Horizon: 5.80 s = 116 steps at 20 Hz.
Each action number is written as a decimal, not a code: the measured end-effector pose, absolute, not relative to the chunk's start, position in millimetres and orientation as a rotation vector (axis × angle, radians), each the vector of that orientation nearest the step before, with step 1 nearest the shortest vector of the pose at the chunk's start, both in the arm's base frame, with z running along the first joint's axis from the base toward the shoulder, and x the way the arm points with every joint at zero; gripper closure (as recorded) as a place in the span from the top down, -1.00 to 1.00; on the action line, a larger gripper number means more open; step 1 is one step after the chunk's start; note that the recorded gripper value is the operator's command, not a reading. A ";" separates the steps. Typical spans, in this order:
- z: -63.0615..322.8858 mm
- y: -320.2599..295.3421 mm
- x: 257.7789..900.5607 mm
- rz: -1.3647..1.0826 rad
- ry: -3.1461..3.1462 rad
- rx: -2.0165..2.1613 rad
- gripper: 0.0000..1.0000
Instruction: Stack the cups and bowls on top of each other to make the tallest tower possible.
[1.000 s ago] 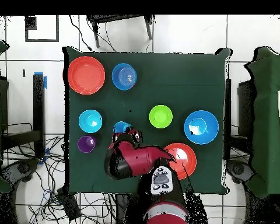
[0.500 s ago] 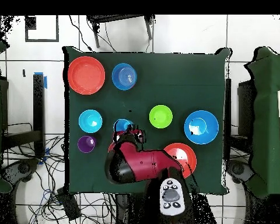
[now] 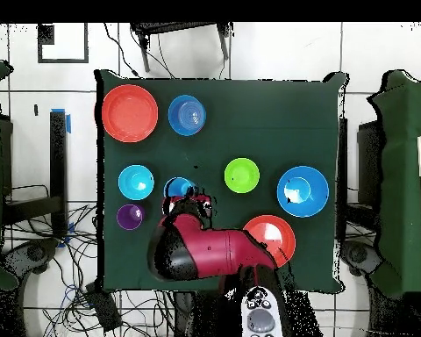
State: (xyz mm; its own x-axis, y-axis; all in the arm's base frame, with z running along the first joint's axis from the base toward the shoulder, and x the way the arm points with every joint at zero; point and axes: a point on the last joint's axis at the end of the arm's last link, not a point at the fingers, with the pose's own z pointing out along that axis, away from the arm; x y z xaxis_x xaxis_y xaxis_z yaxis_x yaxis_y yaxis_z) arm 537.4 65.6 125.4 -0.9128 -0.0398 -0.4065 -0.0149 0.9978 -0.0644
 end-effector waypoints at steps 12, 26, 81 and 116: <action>167.9 88.5 537.3 -0.028 2.843 0.074 -1.00; 140.3 93.6 531.0 -0.001 2.904 0.079 -1.00; 46.8 101.3 589.8 0.021 2.949 0.068 -1.00; 72.9 83.9 633.0 -0.007 2.959 0.099 -1.00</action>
